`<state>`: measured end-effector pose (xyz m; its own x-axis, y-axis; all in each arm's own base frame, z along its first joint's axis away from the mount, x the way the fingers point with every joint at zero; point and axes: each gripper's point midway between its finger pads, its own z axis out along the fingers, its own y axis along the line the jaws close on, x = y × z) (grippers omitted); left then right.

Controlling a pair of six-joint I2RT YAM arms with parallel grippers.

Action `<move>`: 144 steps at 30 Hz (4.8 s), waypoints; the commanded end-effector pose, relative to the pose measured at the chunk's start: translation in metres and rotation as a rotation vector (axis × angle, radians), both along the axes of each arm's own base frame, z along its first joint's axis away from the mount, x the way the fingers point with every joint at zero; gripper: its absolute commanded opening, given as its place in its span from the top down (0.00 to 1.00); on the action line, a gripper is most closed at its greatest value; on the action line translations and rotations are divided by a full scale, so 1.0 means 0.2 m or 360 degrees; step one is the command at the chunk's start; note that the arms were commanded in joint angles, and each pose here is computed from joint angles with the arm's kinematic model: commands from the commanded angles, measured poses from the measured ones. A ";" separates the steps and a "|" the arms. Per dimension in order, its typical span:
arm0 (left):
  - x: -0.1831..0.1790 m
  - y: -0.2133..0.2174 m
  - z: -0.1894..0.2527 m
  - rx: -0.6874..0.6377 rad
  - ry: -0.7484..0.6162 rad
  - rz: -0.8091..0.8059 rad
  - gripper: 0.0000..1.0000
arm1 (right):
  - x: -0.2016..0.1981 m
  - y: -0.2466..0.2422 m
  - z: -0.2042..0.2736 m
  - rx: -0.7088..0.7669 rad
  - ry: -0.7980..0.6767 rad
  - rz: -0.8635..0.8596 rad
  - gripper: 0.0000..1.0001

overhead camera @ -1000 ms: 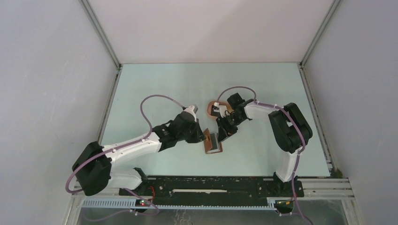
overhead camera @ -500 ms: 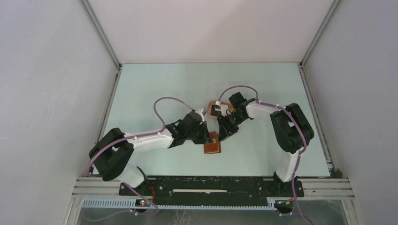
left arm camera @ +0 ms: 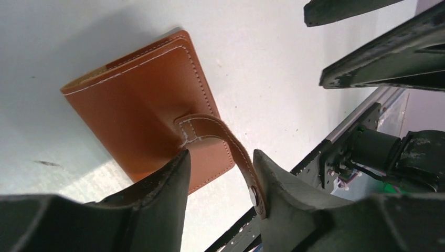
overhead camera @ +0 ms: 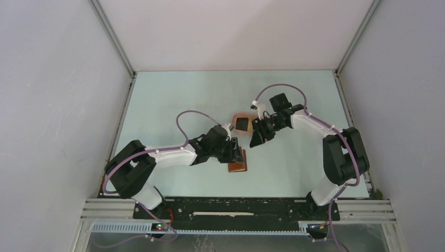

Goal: Put the credit cards into the card holder
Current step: Close the card holder at the center of the board.

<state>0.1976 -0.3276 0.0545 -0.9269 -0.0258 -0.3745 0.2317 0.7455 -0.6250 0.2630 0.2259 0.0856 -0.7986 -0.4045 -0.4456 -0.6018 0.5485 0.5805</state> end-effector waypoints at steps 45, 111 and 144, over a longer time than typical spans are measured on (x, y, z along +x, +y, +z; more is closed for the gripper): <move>-0.06 0.40 0.25 -0.0083 -0.0591 0.0152 0.31 | -0.21 0.24 0.32 0.0307 -0.0371 0.0468 0.56; 0.02 0.19 -0.13 -0.0343 -0.0058 0.0329 0.22 | -0.15 0.22 -0.28 -0.0557 -0.0347 0.0600 0.70; 0.04 0.09 -0.16 -0.0597 -0.0034 0.0249 1.00 | -0.21 0.24 -0.10 -0.0240 -0.0220 0.0623 0.67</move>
